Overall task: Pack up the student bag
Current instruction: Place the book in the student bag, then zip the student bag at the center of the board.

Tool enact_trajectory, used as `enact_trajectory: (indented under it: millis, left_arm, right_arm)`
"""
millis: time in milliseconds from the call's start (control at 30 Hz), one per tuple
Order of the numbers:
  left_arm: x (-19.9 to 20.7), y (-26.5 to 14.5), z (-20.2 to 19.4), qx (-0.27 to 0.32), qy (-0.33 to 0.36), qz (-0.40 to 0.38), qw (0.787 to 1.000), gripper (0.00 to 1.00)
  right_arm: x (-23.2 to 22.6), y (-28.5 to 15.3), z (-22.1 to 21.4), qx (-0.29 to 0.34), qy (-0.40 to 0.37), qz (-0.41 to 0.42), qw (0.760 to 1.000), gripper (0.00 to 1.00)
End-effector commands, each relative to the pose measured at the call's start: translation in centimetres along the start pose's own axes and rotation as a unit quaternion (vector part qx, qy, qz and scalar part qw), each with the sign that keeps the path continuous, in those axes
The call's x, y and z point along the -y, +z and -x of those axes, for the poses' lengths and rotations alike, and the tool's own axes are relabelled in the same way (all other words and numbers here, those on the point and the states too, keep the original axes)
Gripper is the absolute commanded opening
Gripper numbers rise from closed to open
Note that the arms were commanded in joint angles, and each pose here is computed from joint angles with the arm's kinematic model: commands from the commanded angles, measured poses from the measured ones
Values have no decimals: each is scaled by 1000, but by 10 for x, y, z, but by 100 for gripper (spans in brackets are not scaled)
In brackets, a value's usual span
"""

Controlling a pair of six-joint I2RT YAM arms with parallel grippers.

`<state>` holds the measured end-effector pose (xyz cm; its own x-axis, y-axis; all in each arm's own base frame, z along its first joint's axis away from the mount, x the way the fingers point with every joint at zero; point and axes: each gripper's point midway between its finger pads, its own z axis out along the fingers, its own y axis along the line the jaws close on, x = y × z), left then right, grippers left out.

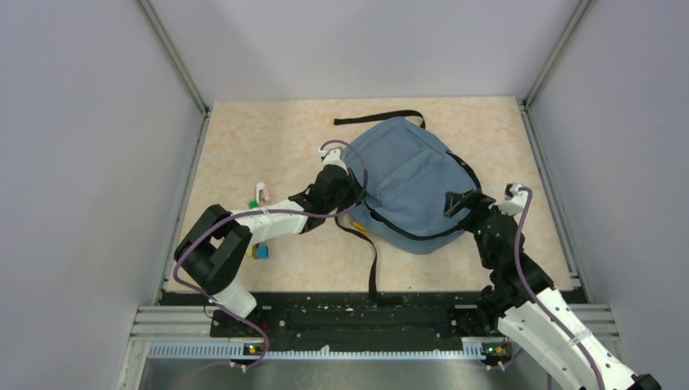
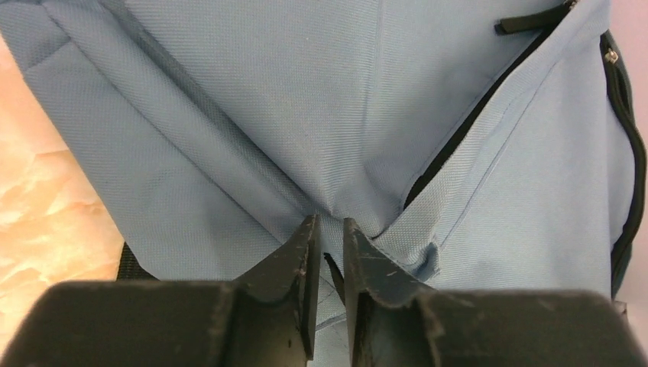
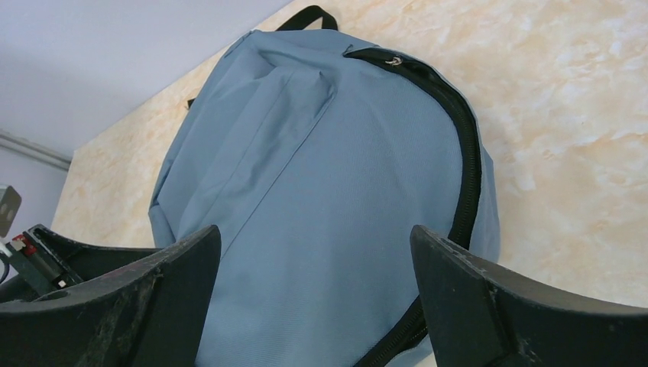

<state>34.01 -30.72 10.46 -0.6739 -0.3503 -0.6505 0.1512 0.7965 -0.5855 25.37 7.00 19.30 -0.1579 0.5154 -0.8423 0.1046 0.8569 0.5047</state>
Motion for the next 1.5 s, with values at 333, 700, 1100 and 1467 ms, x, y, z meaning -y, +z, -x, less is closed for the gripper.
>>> enact_trajectory:
  millis: [333,700,1100,1467]
  left_arm:
    - [22,-19,-6,-12,-20,-37,999,0]
    - [70,-60,-38,-12,-26,-90,996,0]
    - [143,-75,-94,-51,-5,-167,985,0]
    - [137,-80,-92,-22,58,-136,989,7]
  right_arm:
    - [-13,2,-7,-14,-2,35,999,87]
    - [-28,13,-28,-54,-11,61,997,79]
    - [-35,19,-40,-68,-4,78,995,76]
    - [-46,13,-43,-88,-22,107,990,78]
